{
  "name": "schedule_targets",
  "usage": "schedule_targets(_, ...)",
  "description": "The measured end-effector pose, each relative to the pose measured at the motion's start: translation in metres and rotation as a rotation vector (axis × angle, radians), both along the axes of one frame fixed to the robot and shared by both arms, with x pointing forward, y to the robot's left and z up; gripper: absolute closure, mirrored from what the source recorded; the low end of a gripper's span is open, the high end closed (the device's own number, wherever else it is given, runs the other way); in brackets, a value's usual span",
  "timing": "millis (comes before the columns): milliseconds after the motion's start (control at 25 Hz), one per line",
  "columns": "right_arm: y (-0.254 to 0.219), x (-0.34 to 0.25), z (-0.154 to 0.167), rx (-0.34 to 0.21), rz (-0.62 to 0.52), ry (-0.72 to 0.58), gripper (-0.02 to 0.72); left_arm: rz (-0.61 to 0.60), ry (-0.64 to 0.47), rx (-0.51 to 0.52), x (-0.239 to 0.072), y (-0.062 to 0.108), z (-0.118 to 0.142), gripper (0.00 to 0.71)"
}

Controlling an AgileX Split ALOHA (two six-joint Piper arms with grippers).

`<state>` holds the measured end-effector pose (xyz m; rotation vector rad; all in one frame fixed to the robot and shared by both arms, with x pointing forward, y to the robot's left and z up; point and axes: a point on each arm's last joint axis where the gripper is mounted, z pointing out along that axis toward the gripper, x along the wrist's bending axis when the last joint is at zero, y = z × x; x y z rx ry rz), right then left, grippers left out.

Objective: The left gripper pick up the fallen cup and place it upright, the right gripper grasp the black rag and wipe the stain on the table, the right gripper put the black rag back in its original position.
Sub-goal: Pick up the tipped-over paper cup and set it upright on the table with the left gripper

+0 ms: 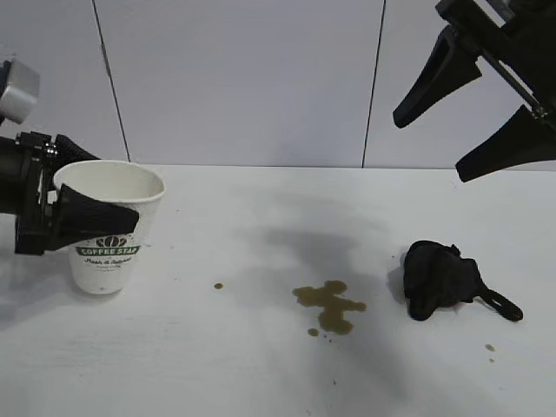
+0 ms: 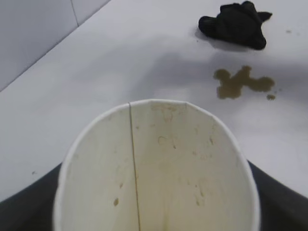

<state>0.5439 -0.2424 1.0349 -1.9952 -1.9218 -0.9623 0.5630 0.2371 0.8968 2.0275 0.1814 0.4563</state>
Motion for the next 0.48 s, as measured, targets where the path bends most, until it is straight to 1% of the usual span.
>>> schedule_targets(120,0.0,0.0001,0.0,0.0,-0.001,-0.001,0.162,-0.01,-0.018,0.009,0.0001,0.0,-0.0008,0.179)
schedule_targets(200,-0.0001,0.0002,0.0,-0.001,-0.001,-0.002,0.162,-0.004,-0.007,0.004,0.0001,0.0,-0.0007,0.17)
schedule_targets(240,-0.0001,0.0003,0.0,-0.001,-0.002,-0.002,0.162,0.006,0.011,-0.005,0.0001,0.0,-0.0007,0.155)
schedule_targets(360,-0.0004,0.001,0.0001,-0.003,-0.008,-0.009,0.162,0.039,0.074,-0.036,0.0001,0.0,-0.0007,0.078)
schedule_targets(480,-0.0006,0.0015,0.0001,-0.005,-0.011,-0.013,0.162,0.055,0.102,-0.05,0.0003,0.0,-0.0006,0.037)
